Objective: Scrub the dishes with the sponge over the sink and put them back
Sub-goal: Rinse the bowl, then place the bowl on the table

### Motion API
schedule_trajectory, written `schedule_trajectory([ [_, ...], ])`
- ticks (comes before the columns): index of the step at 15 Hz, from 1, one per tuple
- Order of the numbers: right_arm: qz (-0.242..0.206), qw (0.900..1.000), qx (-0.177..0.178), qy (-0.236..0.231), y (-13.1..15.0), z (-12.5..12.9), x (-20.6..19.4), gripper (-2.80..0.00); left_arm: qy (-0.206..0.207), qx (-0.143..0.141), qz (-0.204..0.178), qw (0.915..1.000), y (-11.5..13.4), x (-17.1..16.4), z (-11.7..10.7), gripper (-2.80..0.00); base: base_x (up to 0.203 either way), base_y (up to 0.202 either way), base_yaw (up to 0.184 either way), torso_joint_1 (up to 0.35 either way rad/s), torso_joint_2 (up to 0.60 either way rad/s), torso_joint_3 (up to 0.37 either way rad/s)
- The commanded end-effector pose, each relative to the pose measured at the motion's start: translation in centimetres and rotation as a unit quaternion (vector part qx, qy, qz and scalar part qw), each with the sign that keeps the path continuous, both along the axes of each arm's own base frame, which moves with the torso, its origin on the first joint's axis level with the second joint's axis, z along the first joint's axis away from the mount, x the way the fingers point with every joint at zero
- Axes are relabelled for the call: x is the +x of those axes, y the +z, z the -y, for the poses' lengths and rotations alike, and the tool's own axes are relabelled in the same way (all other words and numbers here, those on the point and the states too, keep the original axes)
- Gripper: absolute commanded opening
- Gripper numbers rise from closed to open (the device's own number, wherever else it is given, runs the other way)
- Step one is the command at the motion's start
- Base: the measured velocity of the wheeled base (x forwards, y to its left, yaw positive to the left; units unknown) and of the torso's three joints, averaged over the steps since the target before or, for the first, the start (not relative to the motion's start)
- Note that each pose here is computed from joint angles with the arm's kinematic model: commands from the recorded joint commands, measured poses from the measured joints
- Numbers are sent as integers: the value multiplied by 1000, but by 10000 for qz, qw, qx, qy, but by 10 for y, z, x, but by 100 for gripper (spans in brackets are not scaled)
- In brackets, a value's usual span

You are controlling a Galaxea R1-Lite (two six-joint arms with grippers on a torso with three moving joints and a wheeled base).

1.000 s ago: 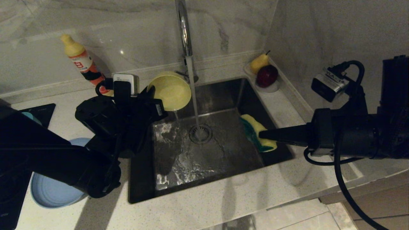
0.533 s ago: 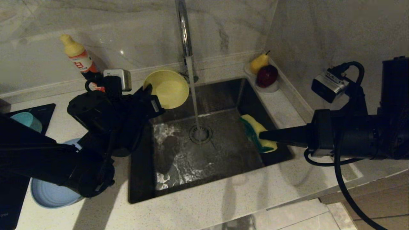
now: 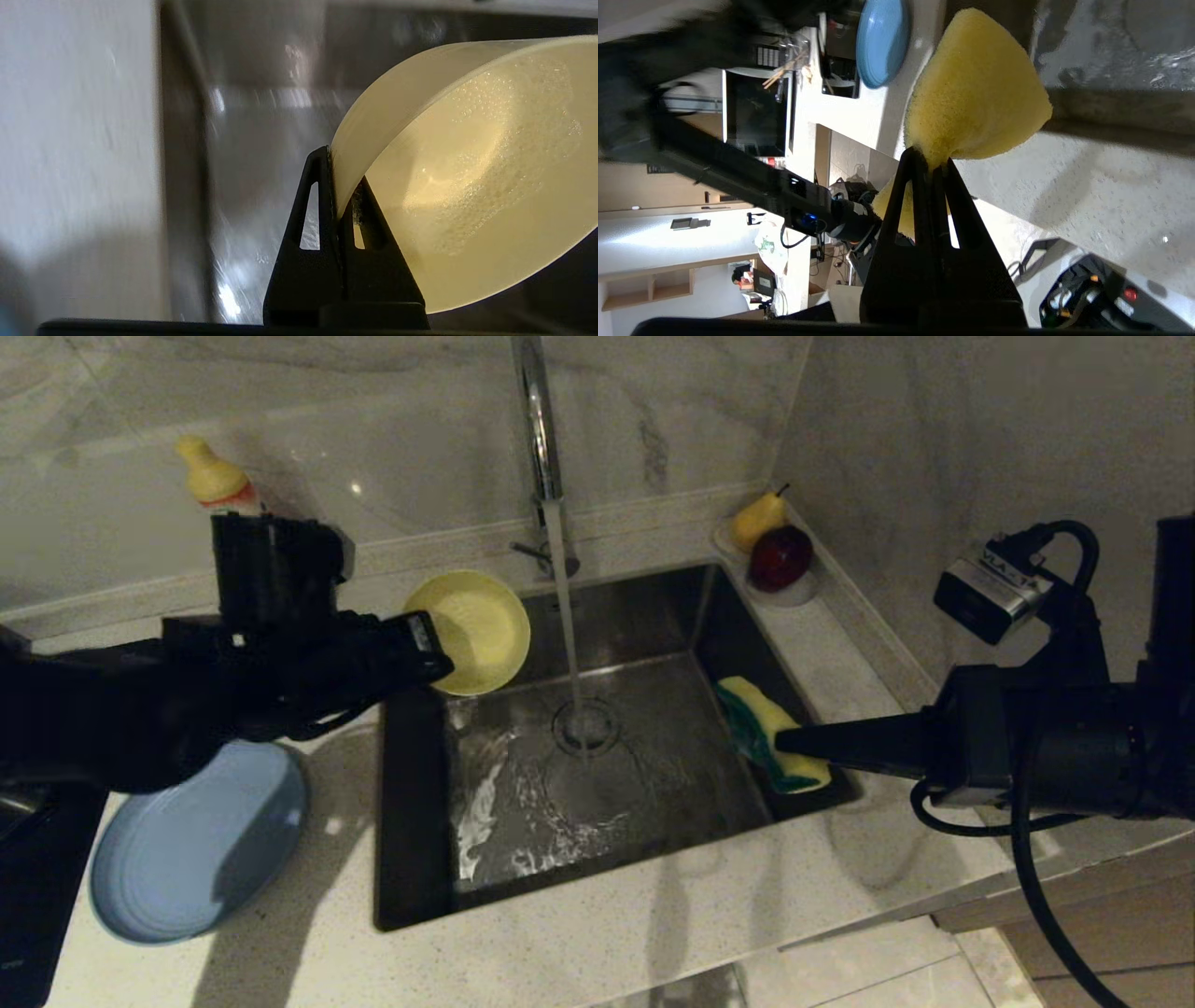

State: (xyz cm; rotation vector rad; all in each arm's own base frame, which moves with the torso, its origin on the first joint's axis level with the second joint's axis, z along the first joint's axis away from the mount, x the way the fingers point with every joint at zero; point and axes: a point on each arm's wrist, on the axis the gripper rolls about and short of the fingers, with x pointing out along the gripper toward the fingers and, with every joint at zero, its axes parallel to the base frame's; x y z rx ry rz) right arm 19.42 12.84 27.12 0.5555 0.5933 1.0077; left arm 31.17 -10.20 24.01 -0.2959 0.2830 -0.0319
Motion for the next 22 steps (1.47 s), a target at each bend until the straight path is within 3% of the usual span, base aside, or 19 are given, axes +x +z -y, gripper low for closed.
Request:
schedule_trajectory([
  [1, -78, 10000, -27, -39, -4, 3, 1, -280, -206, -562, -1223, 9907, 36, -46, -17, -280, 0, 0, 0, 0, 0, 0],
  [3, -172, 9997, -82, -152, -10, 6, 6, -280, -320, -938, -1140, 9885, 59, -73, -29, -280, 0, 0, 0, 0, 0, 0],
  [6, -311, 9990, -166, -273, -19, 8, 14, -280, 15, -1304, -904, 9873, 82, -113, -55, -280, 0, 0, 0, 0, 0, 0],
  [9, -389, 9986, -207, -299, -25, 11, 13, -280, 903, -1404, -586, 9842, 90, -144, -90, -280, 0, 0, 0, 0, 0, 0],
  [11, -415, 9984, -221, -300, -26, 12, 12, -280, 1657, -1413, -597, 9742, 85, -148, -113, -280, 0, 0, 0, 0, 0, 0],
  [13, -434, 9983, -238, -316, -28, 12, 13, -280, 2404, -1525, -819, 9551, 72, -152, -134, -280, 0, 0, 0, 0, 0, 0],
  [17, -478, 9979, -258, -351, -31, 13, 15, -280, 3811, -1907, -1202, 8967, 37, -160, -178, -280, 0, 0, 0, 0, 0, 0],
  [20, -651, 9965, -360, -392, -42, 11, 24, -280, 4337, -2131, -1650, 8598, 7, -146, -212, -280, 0, 0, 0, 0, 0, 0],
  [22, -703, 9960, -390, -382, -45, 10, 27, -280, 4491, -2353, -1760, 8438, -9, -135, -238, -280, 0, 0, 0, 0, 0, 0],
])
